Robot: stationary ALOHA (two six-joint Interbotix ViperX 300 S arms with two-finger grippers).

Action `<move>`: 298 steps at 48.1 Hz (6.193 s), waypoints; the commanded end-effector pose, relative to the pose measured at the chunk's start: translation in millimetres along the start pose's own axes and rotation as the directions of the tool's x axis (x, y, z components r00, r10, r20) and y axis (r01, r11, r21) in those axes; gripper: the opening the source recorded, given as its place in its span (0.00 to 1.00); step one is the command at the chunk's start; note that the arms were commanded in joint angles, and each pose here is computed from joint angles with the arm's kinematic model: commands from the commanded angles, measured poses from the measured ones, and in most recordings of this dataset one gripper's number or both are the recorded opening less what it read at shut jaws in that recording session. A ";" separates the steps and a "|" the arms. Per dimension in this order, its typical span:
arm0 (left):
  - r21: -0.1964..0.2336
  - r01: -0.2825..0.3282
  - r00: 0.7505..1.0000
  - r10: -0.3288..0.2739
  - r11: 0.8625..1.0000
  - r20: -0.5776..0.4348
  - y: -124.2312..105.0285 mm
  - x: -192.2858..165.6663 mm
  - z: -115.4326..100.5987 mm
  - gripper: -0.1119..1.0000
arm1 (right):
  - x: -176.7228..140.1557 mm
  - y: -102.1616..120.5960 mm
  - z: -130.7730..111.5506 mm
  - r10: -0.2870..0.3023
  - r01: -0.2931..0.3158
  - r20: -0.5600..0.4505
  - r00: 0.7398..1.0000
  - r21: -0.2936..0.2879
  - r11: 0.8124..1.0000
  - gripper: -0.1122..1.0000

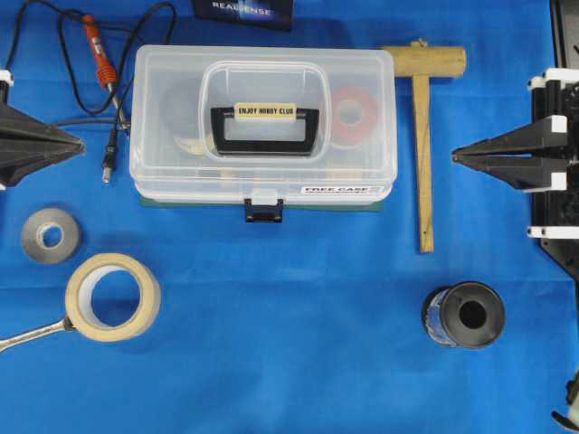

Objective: Open the tool box with both arms.
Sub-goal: 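Move both grippers inward toward the left and right ends of the clear box lid, then position both open grippers at the lid edges on either side of the box, then lift the lid edges with both grippers and swing the lid back open, then push the lid fully back with both grippers, then raise them away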

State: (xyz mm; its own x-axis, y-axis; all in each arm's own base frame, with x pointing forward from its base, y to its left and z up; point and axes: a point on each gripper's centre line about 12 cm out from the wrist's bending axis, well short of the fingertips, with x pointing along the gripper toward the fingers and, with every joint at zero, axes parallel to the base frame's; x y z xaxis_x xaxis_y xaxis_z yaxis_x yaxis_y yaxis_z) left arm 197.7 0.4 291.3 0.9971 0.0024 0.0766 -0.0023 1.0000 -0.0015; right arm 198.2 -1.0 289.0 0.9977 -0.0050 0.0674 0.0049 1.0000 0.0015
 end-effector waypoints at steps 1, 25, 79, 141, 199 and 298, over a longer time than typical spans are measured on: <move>0.010 -0.021 1.000 0.021 1.000 -0.023 3.7 1.2 -0.4 0.10 | 3.5 -2.8 11.0 -0.014 0.014 0.028 1.000 -0.007 1.000 0.10; 0.049 -0.129 0.969 0.137 0.990 -0.208 27.4 -1.1 -29.3 0.11 | 7.7 -33.5 -24.3 -0.157 0.172 -0.257 0.954 0.035 0.985 0.11; 0.084 -0.258 0.825 0.264 0.963 -0.499 64.9 7.4 -113.4 0.91 | 34.7 -82.2 -108.3 -0.261 0.355 -0.641 0.722 0.020 0.935 0.87; 0.089 -0.253 0.854 0.266 0.963 -0.448 71.0 35.2 -89.6 0.91 | 57.7 -79.5 -75.1 -0.249 0.309 -0.572 0.782 0.008 0.951 0.87; 0.110 -0.440 0.847 0.453 0.891 -0.278 113.9 18.4 -53.8 0.91 | 44.9 -114.7 -25.5 -0.395 0.435 -0.421 0.816 -0.002 0.900 0.87; 0.168 -0.648 0.680 0.664 0.742 -0.311 219.3 32.3 -67.3 0.91 | 40.6 -219.1 -35.3 -0.616 0.671 -0.446 0.649 -0.045 0.740 0.87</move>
State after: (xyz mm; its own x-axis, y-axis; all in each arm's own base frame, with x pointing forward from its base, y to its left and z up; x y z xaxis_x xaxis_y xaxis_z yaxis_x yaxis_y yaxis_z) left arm 225.5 218.2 221.5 0.6860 0.6757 -0.2699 -0.6758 0.7292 0.1076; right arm 234.6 -216.6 243.3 0.6598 -0.6092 -0.4400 0.6798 0.7334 0.0041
